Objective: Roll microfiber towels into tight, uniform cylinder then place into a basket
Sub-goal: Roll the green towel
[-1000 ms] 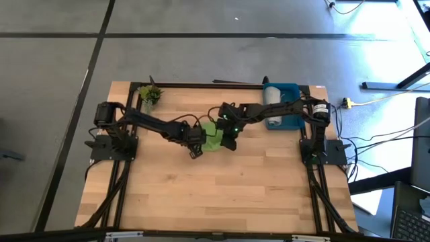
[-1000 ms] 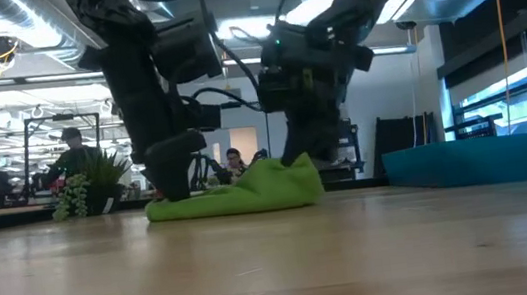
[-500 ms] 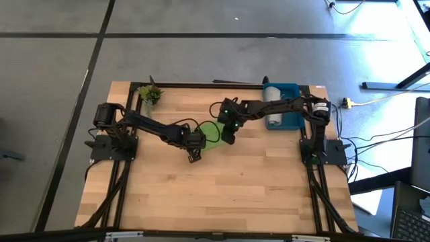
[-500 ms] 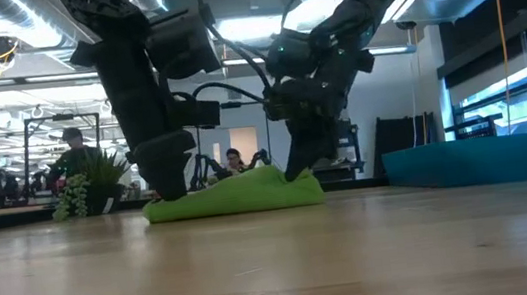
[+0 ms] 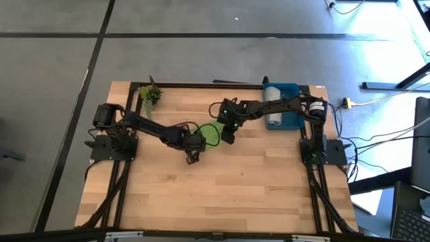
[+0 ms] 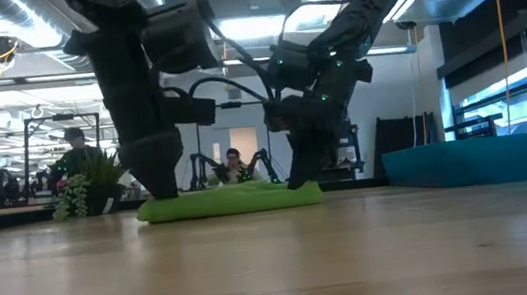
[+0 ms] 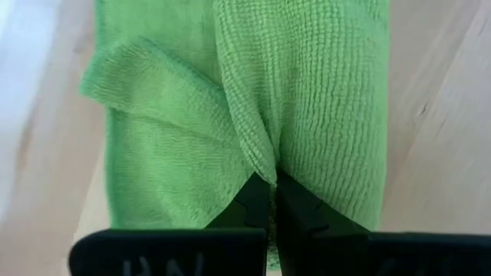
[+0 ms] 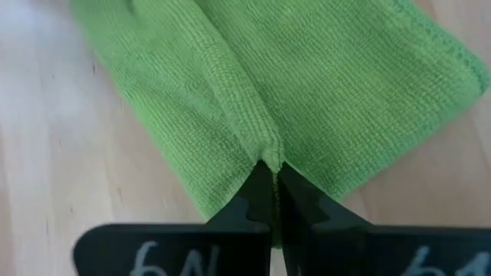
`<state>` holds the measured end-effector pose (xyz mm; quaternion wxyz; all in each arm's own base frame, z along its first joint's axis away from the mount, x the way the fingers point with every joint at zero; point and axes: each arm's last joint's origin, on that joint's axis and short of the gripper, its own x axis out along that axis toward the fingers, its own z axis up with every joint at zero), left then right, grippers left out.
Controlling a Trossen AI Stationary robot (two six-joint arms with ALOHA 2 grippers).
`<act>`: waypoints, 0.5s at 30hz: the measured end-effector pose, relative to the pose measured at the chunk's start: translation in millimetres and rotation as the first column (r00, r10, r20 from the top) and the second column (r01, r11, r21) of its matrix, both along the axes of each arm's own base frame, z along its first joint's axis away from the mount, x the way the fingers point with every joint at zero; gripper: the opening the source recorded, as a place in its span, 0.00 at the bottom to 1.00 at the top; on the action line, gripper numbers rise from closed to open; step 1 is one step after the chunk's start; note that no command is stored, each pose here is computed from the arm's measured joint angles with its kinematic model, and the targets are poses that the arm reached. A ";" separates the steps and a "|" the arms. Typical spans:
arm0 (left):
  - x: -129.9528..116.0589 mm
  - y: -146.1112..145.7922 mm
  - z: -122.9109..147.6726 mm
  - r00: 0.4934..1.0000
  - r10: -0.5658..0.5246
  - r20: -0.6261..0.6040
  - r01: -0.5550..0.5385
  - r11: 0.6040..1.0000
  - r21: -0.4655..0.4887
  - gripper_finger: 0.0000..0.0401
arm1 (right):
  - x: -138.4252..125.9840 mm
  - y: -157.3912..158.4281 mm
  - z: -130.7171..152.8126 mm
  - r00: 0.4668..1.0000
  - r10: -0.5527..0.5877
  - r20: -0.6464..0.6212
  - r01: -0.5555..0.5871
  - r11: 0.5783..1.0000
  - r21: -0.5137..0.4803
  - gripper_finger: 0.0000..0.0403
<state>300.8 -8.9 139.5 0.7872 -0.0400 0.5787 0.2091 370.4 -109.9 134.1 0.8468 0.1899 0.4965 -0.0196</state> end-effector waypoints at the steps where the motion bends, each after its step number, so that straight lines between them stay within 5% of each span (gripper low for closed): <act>1: 0.4 -1.0 1.5 1.000 -0.001 -0.004 0.001 1.000 0.014 0.00 | 0.2 -0.1 -0.8 1.000 0.000 -0.001 0.000 1.000 0.000 0.01; 7: 0.6 0.0 3.9 1.000 0.013 -0.009 -0.013 0.999 0.042 0.00 | 0.2 -0.3 -4.0 1.000 0.002 -0.010 -0.002 1.000 0.001 0.02; 15: 0.8 -0.1 4.5 1.000 0.014 -0.004 -0.014 0.999 0.044 0.00 | 0.7 -0.4 -3.8 1.000 0.002 -0.005 -0.002 1.000 -0.001 0.15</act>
